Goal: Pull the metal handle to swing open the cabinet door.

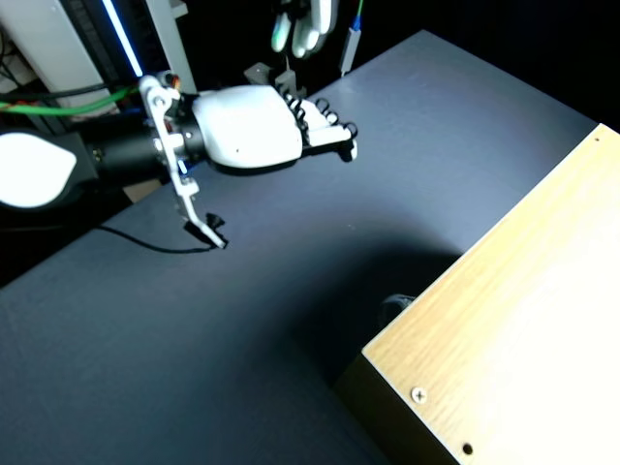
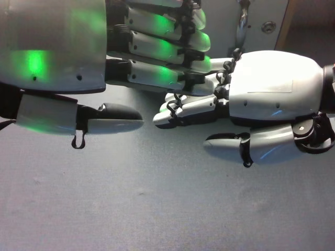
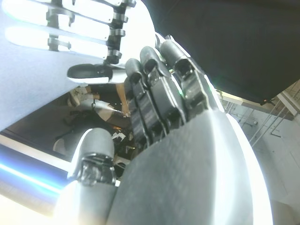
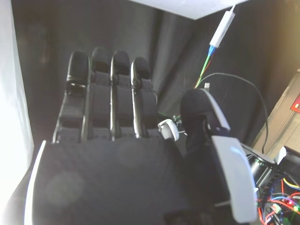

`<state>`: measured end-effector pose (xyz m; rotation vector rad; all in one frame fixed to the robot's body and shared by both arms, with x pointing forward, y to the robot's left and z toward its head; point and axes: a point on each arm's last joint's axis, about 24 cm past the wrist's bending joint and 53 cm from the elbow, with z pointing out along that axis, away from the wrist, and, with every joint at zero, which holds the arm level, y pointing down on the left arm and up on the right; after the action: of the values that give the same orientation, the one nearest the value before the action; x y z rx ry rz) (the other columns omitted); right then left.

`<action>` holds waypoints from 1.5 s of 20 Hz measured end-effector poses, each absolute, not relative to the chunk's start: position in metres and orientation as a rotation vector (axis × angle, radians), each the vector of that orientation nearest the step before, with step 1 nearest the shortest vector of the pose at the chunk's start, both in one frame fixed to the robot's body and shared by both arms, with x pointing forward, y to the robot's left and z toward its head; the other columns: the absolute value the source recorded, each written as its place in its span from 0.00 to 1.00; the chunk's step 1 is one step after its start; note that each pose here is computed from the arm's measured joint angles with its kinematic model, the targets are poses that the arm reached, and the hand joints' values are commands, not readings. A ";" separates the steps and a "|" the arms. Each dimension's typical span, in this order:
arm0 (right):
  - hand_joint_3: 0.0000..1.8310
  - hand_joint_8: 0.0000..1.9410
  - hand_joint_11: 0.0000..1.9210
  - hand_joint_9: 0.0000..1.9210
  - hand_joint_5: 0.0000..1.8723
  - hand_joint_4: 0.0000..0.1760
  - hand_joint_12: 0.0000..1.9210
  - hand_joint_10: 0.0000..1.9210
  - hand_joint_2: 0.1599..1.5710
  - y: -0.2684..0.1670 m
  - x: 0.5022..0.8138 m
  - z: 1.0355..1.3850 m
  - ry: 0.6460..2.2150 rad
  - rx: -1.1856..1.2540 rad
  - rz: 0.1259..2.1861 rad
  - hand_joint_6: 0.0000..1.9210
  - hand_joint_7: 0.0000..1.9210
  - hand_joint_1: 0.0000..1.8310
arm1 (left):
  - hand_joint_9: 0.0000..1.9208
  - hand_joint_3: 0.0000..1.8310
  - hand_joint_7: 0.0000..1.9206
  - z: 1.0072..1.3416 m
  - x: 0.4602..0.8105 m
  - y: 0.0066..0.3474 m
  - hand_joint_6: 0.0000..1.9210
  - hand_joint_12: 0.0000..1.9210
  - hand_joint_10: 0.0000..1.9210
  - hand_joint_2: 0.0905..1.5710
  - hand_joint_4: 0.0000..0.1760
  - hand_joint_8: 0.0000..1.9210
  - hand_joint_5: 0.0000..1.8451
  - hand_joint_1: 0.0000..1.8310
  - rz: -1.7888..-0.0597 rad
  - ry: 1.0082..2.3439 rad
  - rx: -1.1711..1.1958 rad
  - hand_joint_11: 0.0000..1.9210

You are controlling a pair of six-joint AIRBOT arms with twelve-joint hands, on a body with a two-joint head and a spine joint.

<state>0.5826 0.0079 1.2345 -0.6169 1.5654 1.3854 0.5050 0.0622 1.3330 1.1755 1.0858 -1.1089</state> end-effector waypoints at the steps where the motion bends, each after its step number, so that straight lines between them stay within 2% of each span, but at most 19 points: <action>1: 0.07 0.00 0.00 0.18 0.20 0.00 0.50 0.01 1.00 0.008 0.582 1.235 1.565 -0.617 1.387 0.01 0.20 0.00 | 0.23 0.03 0.24 1.333 0.505 0.062 0.00 0.39 0.00 1.00 0.00 0.00 0.24 0.00 -1.109 1.086 1.176 0.06; 7: 0.04 0.00 0.00 0.19 0.20 0.00 0.50 0.01 1.00 0.008 0.583 1.233 1.571 -0.615 1.381 0.00 0.21 0.00 | 0.22 0.02 0.23 1.333 0.505 0.062 0.00 0.45 0.00 1.00 0.00 0.00 0.22 0.00 -1.108 1.086 1.176 0.02; 13: 0.06 0.01 0.00 0.21 0.23 0.00 0.53 0.01 1.00 0.005 0.591 1.226 1.607 -0.591 1.342 0.01 0.24 0.00 | 0.24 0.02 0.25 1.333 0.505 0.062 0.00 0.44 0.00 1.00 0.00 0.00 0.25 0.00 -1.108 1.086 1.176 0.05; 18: 0.05 0.00 0.00 0.21 0.23 0.00 0.54 0.00 1.00 -0.008 0.618 1.221 1.670 -0.425 1.321 0.00 0.23 0.00 | 0.24 0.03 0.25 1.333 0.505 0.062 0.00 0.41 0.00 1.00 0.00 0.00 0.26 0.00 -1.108 1.086 1.176 0.06; 23: 0.06 0.00 0.00 0.22 0.23 0.00 0.53 0.00 1.00 -0.015 0.630 1.220 1.698 -0.337 1.319 0.00 0.24 0.00 | 0.24 0.02 0.25 1.333 0.505 0.062 0.00 0.42 0.00 1.00 0.00 0.00 0.25 0.00 -1.108 1.086 1.176 0.05; 30: 0.06 0.00 0.00 0.21 0.22 0.00 0.52 0.00 1.00 -0.039 0.662 1.219 1.750 -0.022 1.372 0.00 0.23 0.00 | 0.24 0.02 0.25 1.333 0.505 0.062 0.00 0.42 0.00 1.00 0.00 0.00 0.26 0.00 -1.108 1.086 1.176 0.06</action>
<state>0.6620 -0.0385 1.2191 -0.0219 1.7501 1.3725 0.5052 0.0621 1.3329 1.1757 1.0864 -1.1077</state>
